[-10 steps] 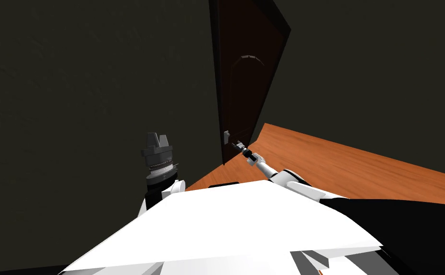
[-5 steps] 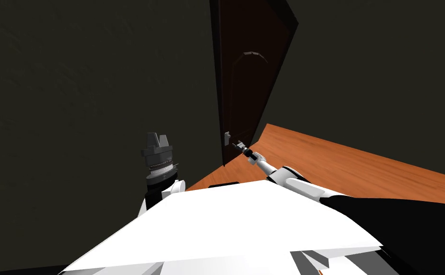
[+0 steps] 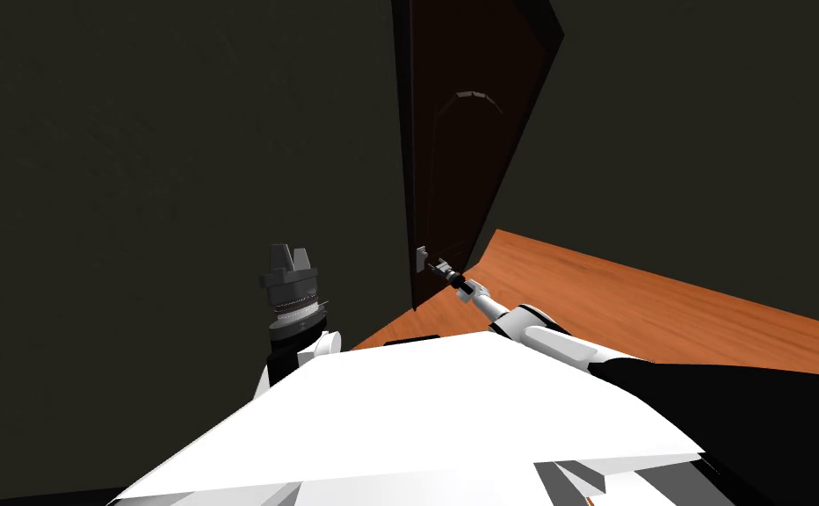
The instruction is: Pull the door open
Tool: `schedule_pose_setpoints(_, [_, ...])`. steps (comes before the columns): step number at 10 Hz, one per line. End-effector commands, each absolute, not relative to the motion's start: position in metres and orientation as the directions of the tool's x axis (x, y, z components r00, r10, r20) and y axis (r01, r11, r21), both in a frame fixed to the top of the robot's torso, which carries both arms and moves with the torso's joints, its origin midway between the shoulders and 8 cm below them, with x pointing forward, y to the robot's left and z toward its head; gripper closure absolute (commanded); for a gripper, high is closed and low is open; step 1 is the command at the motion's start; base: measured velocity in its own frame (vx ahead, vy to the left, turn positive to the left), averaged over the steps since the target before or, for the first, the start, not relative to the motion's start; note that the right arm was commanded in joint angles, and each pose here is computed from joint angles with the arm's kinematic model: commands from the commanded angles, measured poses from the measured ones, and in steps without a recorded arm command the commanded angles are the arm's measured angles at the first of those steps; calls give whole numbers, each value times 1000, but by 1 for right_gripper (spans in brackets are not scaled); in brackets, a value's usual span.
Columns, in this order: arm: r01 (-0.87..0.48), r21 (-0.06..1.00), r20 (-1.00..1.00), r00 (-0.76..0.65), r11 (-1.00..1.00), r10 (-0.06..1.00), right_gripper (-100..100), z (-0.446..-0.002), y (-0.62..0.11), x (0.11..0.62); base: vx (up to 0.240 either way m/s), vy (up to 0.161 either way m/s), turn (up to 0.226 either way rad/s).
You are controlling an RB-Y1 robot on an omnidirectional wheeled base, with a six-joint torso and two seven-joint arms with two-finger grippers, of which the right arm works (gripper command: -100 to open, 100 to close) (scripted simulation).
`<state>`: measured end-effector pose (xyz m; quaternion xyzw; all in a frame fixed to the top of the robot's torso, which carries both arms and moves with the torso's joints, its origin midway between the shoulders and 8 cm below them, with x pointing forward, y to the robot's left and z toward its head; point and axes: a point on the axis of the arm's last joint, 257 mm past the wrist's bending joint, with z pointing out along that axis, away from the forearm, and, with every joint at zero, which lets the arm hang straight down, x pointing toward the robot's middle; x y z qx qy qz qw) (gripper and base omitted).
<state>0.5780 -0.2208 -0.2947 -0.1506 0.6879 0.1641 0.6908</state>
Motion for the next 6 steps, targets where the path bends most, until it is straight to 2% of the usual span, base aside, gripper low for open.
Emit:
schedule_pose_setpoints(1, [-429, 18, -1000, 0, 903, 19, -100, -295, -221, 579, 175, 45, 28])
schedule_pose_setpoints(4, [-419, 18, -1000, -2, 908, 20, -100, -296, -221, 581, 205, 92, 40])
schedule_pose_setpoints(6, [-418, 19, -1000, -1, 908, 20, -100, -296, -221, 581, 143, 35, 24])
